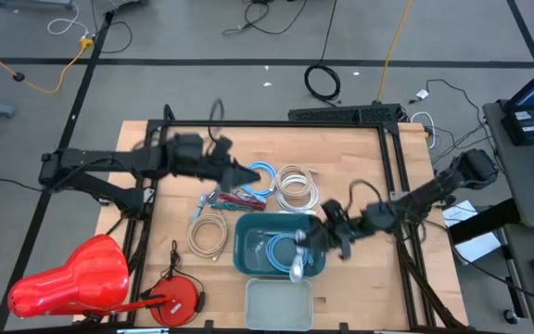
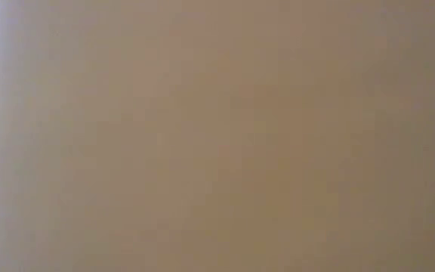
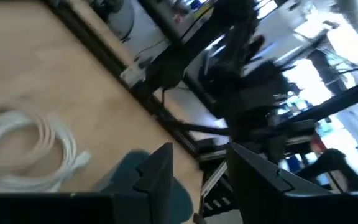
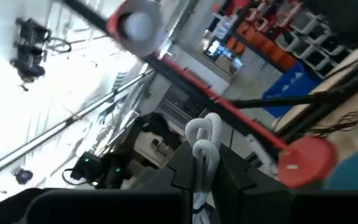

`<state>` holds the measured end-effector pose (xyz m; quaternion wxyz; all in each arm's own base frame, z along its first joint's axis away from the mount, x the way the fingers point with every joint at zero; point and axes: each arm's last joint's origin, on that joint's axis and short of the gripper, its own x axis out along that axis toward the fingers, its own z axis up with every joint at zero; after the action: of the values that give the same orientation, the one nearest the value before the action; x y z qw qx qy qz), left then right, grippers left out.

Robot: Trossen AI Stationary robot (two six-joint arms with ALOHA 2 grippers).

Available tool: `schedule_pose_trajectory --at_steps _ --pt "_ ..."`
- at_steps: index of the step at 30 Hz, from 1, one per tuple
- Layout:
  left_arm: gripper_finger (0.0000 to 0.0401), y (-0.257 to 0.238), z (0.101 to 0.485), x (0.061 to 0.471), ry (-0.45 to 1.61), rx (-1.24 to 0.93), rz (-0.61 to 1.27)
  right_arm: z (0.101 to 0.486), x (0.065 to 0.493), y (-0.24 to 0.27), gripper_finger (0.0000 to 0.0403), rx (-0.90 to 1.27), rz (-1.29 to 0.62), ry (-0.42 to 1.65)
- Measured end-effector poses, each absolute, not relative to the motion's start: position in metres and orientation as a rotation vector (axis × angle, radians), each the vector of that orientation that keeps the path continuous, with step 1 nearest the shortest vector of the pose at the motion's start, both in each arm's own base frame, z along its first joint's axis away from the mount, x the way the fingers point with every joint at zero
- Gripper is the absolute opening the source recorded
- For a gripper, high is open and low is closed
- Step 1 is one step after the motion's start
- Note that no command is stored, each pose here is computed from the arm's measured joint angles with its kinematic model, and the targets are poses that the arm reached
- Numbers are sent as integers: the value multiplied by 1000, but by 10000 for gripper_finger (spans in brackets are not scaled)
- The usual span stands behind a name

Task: Pick & Place USB Port
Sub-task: Put the top white USB cable into the gray bin

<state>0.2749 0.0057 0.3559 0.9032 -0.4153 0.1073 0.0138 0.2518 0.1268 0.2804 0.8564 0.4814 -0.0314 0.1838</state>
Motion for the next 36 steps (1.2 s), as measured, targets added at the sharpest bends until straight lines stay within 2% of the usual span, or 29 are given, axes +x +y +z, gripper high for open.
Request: schedule_pose_trajectory --at_steps 8,15,22,27,36 --pt "152 -62 345 277 181 -905 194 310 237 195 17 797 292 132" --pt "152 -102 342 267 150 -967 236 320 272 223 17 540 213 339" --pt "152 -123 341 257 153 -996 219 278 320 228 17 362 244 631" --pt "152 -133 341 251 166 -993 195 232 330 235 17 308 285 848" --pt "152 -135 334 246 225 -976 237 211 331 243 17 230 321 905"
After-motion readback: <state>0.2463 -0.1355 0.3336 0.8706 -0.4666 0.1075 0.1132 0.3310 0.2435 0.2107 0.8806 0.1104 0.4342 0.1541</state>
